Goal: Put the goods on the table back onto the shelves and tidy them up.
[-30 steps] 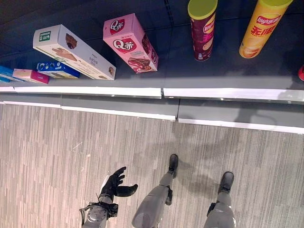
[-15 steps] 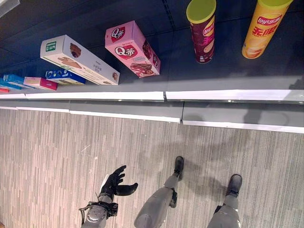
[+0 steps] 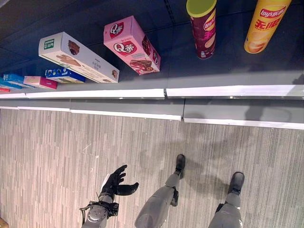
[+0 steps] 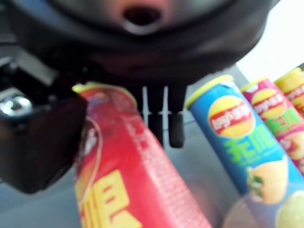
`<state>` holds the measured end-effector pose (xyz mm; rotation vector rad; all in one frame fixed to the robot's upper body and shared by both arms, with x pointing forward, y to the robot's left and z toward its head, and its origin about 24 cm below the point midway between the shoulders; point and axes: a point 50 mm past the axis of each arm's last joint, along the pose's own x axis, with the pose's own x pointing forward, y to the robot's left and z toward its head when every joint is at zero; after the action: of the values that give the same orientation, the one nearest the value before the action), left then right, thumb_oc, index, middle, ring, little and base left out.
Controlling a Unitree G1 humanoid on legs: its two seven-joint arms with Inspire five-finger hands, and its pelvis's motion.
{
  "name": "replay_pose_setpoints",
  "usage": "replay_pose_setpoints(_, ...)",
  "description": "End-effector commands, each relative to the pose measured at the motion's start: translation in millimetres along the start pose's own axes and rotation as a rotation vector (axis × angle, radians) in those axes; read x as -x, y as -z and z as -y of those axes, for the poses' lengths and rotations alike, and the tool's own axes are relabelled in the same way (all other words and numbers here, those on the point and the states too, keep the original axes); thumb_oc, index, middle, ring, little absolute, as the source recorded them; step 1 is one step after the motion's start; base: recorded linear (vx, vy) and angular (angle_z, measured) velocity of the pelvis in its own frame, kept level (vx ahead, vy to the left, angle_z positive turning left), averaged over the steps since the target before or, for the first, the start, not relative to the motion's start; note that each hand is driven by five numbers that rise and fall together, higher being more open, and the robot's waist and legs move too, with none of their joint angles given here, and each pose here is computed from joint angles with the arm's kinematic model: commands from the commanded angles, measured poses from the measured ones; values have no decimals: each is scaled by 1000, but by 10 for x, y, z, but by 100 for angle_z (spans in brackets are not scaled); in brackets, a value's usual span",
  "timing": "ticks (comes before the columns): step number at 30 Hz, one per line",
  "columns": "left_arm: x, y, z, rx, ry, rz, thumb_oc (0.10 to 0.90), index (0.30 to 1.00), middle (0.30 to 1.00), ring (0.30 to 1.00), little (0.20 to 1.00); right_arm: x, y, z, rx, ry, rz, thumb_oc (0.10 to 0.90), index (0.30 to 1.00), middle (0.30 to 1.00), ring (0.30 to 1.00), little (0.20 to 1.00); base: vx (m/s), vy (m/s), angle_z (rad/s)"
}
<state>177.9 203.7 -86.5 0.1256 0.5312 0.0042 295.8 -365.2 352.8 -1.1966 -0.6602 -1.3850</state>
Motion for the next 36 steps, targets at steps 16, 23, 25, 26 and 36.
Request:
replay_pose_setpoints(16, 42, -68, -165, -41, -53, 53, 800, 900, 900, 900, 900, -528, -239, 604, -36, 272, 164, 800, 900, 900, 900, 900, 0, 0, 0)
replay_pose_setpoints(23, 27, -77, -156, -44, -52, 53, 800, 900, 900, 900, 900, -514, -284, 623, -53, 289, 177, 800, 900, 900, 900, 900, 0, 0, 0)
replay_pose_setpoints(25, 25, -73, -142, -40, -49, 51, 800, 900, 900, 900, 900, -506, -294, 631, -55, 296, 183, 800, 900, 900, 900, 900, 0, 0, 0)
replay_pose_setpoints(26, 24, -78, -141, -42, -49, 53, 800, 900, 900, 900, 900, -500, -302, 639, -59, 302, 187, 800, 900, 900, 900, 900, -14, 33, -1)
replay_pose_setpoints(36, -7, -128, -128, -63, -43, 62, 800, 900, 900, 900, 900, -275, -438, 538, -140, 282, 222, 800, 900, 900, 900, 900, -26, 54, -2)
